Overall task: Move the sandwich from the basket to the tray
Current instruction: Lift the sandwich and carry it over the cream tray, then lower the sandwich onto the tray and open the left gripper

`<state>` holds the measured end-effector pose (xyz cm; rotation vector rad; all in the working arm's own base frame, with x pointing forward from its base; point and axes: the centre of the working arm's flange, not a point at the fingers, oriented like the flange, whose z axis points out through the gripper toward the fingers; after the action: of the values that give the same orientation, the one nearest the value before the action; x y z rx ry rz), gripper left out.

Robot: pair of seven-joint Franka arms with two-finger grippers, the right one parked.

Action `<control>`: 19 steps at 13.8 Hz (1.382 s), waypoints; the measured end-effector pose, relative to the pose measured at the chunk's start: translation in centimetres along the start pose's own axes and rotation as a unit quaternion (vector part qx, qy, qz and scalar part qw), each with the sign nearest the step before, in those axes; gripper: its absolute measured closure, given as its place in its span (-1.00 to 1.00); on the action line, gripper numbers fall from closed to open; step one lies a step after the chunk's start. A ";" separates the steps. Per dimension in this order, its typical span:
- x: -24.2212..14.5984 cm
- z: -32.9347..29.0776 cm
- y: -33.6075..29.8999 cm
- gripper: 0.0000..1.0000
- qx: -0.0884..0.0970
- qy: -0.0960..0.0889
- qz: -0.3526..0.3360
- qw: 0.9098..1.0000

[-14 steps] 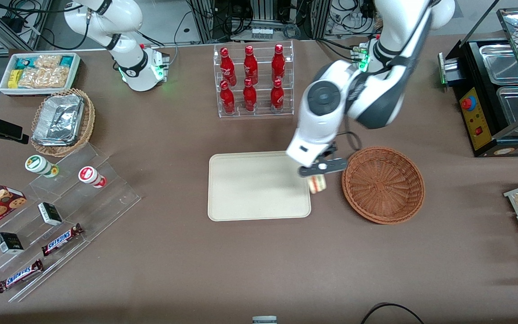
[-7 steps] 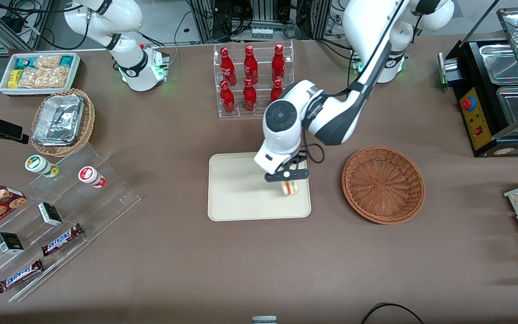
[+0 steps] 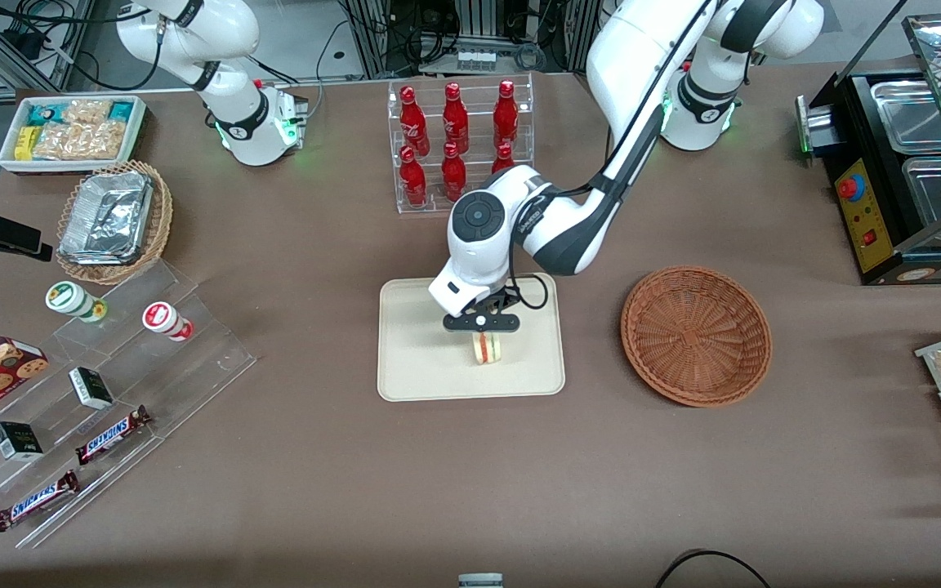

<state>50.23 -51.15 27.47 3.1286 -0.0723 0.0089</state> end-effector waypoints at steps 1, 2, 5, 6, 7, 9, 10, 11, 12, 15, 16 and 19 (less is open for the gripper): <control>-0.1 0.5 0.2 0.71 -0.001 0.001 0.004 1.000; -0.2 0.9 0.3 0.71 -0.001 0.000 0.007 1.000; -0.1 1.6 0.6 0.71 -0.008 0.007 0.009 1.000; -0.1 1.9 0.6 0.71 -0.008 0.007 0.009 1.000; 0.0 2.3 0.6 0.71 -0.010 0.008 0.009 1.000; 0.1 3.0 0.8 0.71 -0.015 0.013 0.009 1.000; 0.1 3.2 0.8 0.70 -0.016 0.013 0.009 1.000; 0.2 3.1 0.8 0.60 -0.016 0.014 0.009 1.000; 0.2 3.0 0.9 0.39 -0.017 0.015 0.009 1.000; 0.8 1.6 1.3 -0.21 -0.028 0.027 0.007 0.999; 1.1 0.2 1.5 -0.38 -0.035 0.036 0.004 0.999; 1.4 -5.9 0.9 -0.98 -0.042 0.046 -0.032 0.998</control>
<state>51.57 -52.08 33.38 3.0395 0.0291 0.1461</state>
